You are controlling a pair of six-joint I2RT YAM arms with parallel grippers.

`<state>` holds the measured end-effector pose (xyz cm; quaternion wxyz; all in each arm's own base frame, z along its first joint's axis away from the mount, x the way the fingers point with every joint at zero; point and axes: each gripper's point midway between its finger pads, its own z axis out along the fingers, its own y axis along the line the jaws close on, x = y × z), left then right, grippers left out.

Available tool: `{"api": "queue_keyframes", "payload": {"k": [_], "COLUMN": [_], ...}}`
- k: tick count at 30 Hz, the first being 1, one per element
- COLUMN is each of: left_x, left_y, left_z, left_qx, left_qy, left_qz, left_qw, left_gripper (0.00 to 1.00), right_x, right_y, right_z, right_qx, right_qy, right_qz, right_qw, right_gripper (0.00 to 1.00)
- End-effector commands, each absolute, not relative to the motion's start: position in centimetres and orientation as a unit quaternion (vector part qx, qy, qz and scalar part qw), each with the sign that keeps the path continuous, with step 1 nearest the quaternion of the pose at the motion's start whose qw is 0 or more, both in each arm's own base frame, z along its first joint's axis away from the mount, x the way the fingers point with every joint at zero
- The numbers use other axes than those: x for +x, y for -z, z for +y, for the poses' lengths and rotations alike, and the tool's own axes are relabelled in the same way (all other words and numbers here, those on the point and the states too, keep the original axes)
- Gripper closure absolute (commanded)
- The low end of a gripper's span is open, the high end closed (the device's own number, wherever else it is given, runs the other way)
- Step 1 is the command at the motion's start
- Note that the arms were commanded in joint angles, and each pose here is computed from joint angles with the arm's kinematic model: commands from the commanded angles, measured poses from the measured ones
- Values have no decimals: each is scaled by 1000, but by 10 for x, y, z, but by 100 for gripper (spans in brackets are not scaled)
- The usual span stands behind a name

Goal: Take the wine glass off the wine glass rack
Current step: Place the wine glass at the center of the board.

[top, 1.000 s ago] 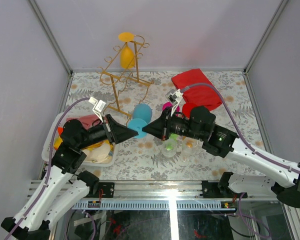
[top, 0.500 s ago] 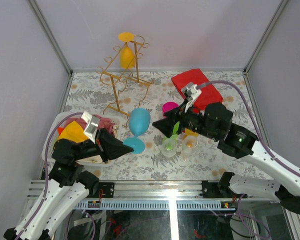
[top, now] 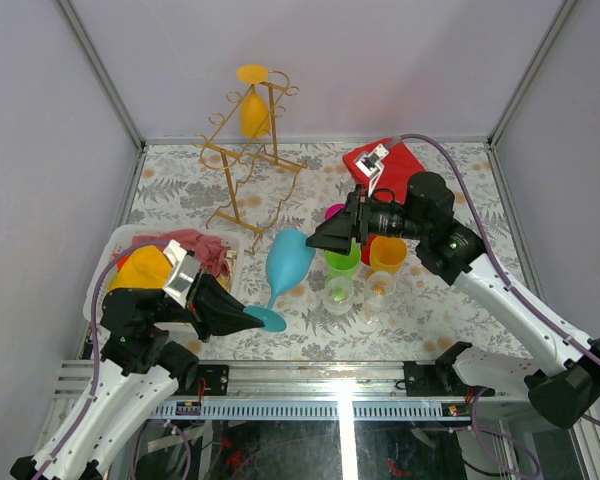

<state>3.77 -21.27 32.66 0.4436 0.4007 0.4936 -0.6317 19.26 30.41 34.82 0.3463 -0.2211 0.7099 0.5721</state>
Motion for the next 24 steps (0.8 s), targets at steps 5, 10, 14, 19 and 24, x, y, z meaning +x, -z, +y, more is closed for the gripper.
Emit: {"api": "queue_keyframes", "payload": {"k": [5,10,14,19,24], "left_x": [24,28,39,52,75], "left_y": [-341,-341,-338,-332,-332], "left_z": [-210,-210,-212,-214,-209], "left_qx": [436,428,410,377,312], "left_qy": [632,627,620,612,580], "left_qz": [447,450,469,508,566], "left_qw": [458,470,477,474,496], "left_gripper": [100,100,96,56,21], "right_x": [156,124,104,104,110], "right_y": [-373,-390,-401,-406,-395], "right_z": [318,308,296,291,282], "right_qx": [-287,-331,-348,-334,-332], "right_qy": [-669,-714,-731,-710,-652], "right_qz": [633,577,548,565,607], "right_qw": [264,219,210,255,309], "right_gripper": [19,47,70,100,100]}}
